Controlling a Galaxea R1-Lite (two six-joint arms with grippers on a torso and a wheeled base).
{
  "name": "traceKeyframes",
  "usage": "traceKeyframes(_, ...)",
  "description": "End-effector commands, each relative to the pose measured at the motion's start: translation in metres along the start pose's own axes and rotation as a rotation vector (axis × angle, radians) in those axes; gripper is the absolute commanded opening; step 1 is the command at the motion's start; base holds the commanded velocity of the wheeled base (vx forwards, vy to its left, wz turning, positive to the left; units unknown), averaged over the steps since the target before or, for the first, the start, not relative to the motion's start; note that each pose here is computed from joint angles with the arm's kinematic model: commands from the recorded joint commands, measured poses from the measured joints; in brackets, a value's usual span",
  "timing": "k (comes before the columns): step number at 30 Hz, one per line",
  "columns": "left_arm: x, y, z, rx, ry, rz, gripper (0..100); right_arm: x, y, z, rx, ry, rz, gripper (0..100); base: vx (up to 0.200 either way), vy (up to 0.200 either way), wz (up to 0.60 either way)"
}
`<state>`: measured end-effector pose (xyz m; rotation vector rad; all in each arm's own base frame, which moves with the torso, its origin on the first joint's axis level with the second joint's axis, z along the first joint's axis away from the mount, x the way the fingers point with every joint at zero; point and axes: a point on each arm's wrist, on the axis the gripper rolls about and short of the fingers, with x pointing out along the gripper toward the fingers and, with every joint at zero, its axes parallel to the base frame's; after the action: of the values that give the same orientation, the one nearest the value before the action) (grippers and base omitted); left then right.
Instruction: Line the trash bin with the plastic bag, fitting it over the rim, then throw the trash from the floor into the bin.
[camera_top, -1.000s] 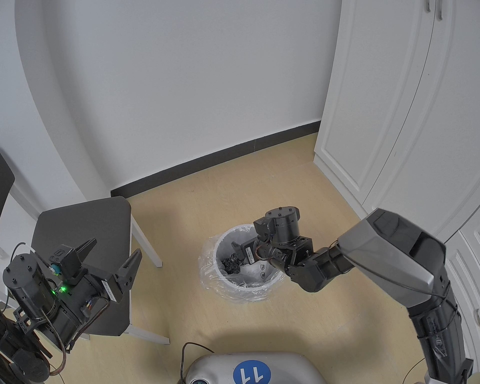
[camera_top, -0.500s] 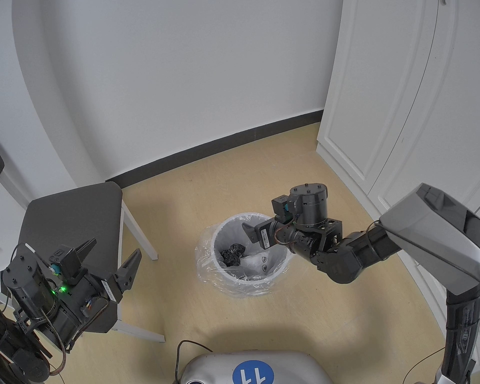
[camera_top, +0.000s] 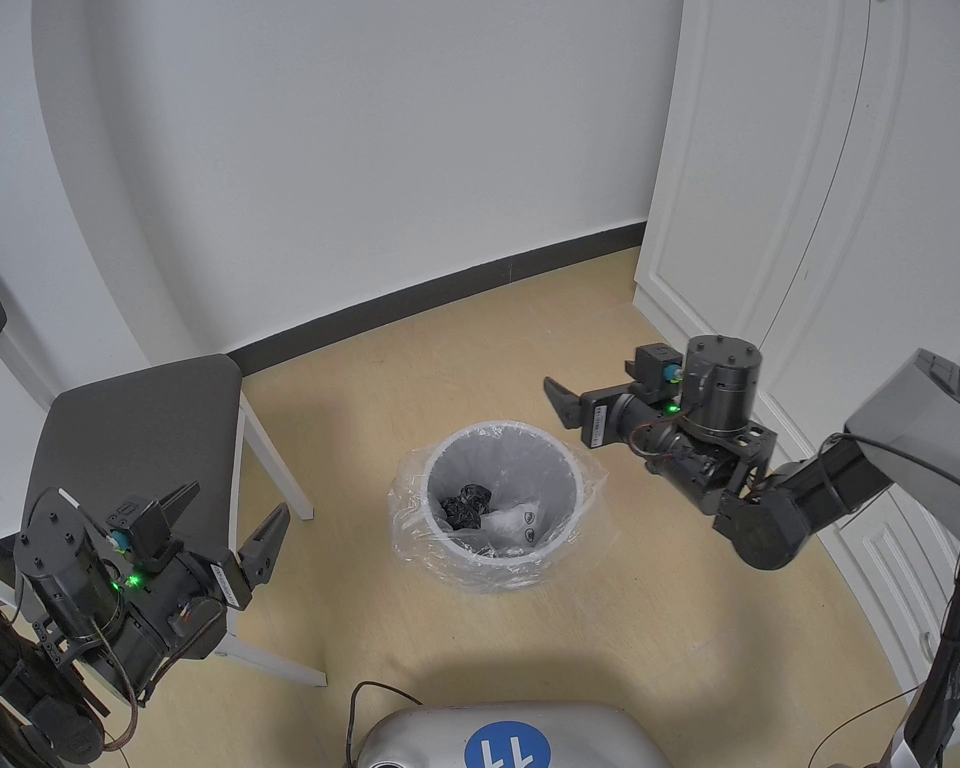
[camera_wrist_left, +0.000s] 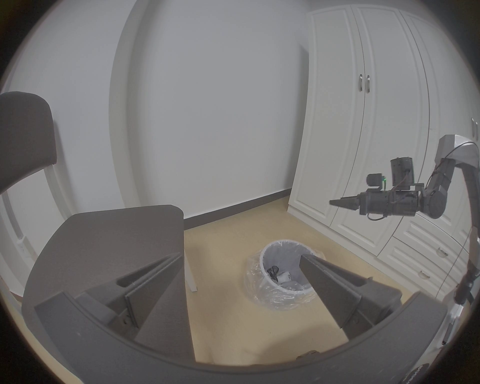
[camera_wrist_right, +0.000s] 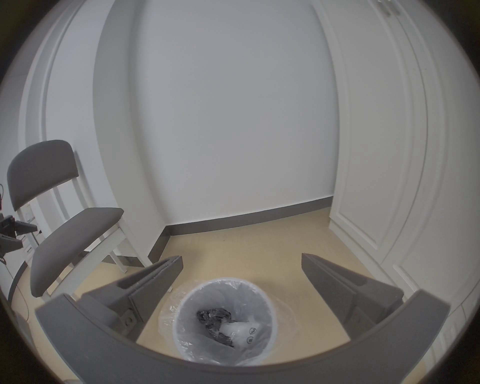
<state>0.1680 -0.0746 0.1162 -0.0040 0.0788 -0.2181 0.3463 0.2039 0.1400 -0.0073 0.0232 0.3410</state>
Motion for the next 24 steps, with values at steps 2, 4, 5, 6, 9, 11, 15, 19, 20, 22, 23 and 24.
traceKeyframes(2, -0.005, 0.001, 0.003, -0.007, -0.031, -0.001, 100, -0.060, -0.061, 0.038, 0.033, -0.053, -0.156, 100, 0.000, 0.000, 0.00)
traceKeyframes(4, -0.016, 0.003, 0.016, -0.025, -0.108, -0.005, 100, -0.078, -0.077, 0.047, 0.036, -0.076, -0.211, 100, 0.000, 0.000, 0.00)
traceKeyframes(5, -0.019, 0.004, 0.019, -0.029, -0.127, -0.005, 100, -0.082, -0.080, 0.049, 0.035, -0.081, -0.222, 100, 0.000, 0.000, 0.00)
traceKeyframes(6, -0.023, 0.005, 0.023, -0.035, -0.152, -0.005, 100, -0.089, -0.086, 0.053, 0.036, -0.090, -0.240, 100, 0.000, 0.000, 0.00)
traceKeyframes(9, -0.036, 0.008, 0.035, -0.053, -0.229, -0.001, 100, -0.112, -0.100, 0.066, 0.039, -0.131, -0.290, 100, 0.000, 0.000, 0.00)
traceKeyframes(11, -0.044, 0.011, 0.041, -0.062, -0.271, 0.013, 100, -0.127, -0.106, 0.072, 0.043, -0.155, -0.314, 100, 0.000, 0.000, 0.00)
traceKeyframes(15, -0.057, 0.023, 0.050, -0.059, -0.338, 0.076, 100, -0.155, -0.109, 0.082, 0.049, -0.202, -0.333, 100, 0.000, 0.000, 0.00)
traceKeyframes(19, -0.070, 0.032, 0.057, -0.003, -0.402, 0.155, 100, -0.181, -0.107, 0.089, 0.054, -0.243, -0.334, 100, 0.000, 0.000, 0.00)
traceKeyframes(20, -0.073, 0.034, 0.058, 0.010, -0.412, 0.167, 100, -0.187, -0.106, 0.089, 0.054, -0.249, -0.333, 100, 0.000, 0.000, 0.00)
traceKeyframes(22, -0.079, 0.035, 0.061, 0.039, -0.436, 0.184, 100, -0.200, -0.105, 0.090, 0.053, -0.266, -0.334, 100, 0.000, 0.000, 0.00)
traceKeyframes(23, -0.082, 0.035, 0.062, 0.050, -0.444, 0.187, 100, -0.205, -0.104, 0.091, 0.054, -0.275, -0.334, 100, 0.000, 0.000, 0.00)
traceKeyframes(24, -0.082, 0.035, 0.062, 0.050, -0.444, 0.187, 100, -0.205, -0.104, 0.091, 0.054, -0.275, -0.334, 100, 0.000, 0.000, 0.00)
